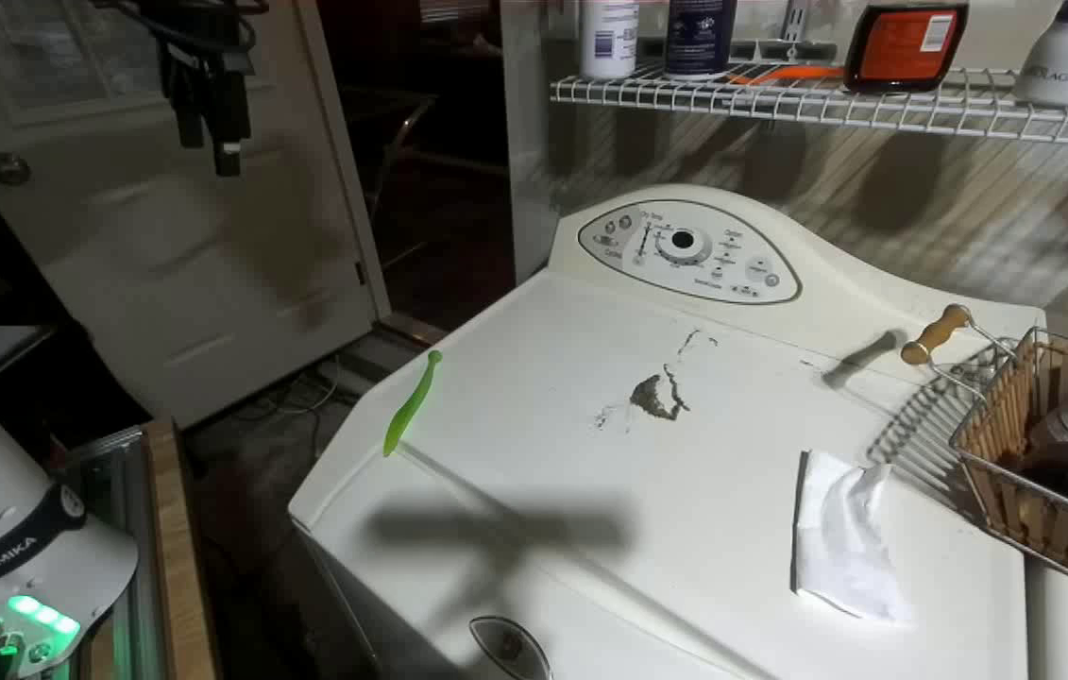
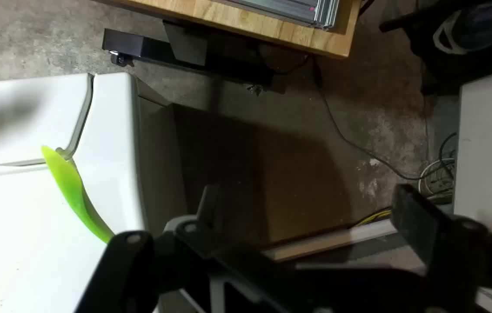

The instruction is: Use the white napkin to wipe the top of the washing machine on the left.

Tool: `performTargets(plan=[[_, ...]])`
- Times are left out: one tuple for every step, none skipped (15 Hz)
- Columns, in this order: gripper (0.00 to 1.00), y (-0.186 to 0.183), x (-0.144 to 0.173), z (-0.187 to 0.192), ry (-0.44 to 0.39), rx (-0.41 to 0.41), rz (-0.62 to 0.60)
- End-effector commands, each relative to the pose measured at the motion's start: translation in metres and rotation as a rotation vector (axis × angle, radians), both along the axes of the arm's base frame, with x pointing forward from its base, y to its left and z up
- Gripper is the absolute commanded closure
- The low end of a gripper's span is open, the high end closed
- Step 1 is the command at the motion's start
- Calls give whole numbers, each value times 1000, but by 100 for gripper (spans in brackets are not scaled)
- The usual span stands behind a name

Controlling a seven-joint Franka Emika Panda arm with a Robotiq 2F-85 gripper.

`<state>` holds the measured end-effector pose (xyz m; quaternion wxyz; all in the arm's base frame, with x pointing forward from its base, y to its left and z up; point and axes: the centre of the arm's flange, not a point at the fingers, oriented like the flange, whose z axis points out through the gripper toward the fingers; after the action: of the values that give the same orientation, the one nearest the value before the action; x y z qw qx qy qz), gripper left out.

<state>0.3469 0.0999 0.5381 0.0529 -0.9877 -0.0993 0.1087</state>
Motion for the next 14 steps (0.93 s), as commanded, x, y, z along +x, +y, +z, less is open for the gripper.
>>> performTargets(plan=[[0,0,0,0,0,0,0],[0,0,0,0,0,0,0],[0,0,0,0,0,0,0],[0,0,0,0,0,0,0],[0,0,0,0,0,0,0],[0,0,0,0,0,0,0],[0,0,0,0,0,0,0],[0,0,0,0,0,0,0],[0,-8,7,-2,-46,-26,-55],[0,-18,14,-2,-76,-33,-109],[0,-33,22,-2,-121,-40,-160],[0,-47,28,0,-147,-44,-205],[0,-64,34,1,-178,-53,-251],[0,-82,39,1,-205,-59,-298]])
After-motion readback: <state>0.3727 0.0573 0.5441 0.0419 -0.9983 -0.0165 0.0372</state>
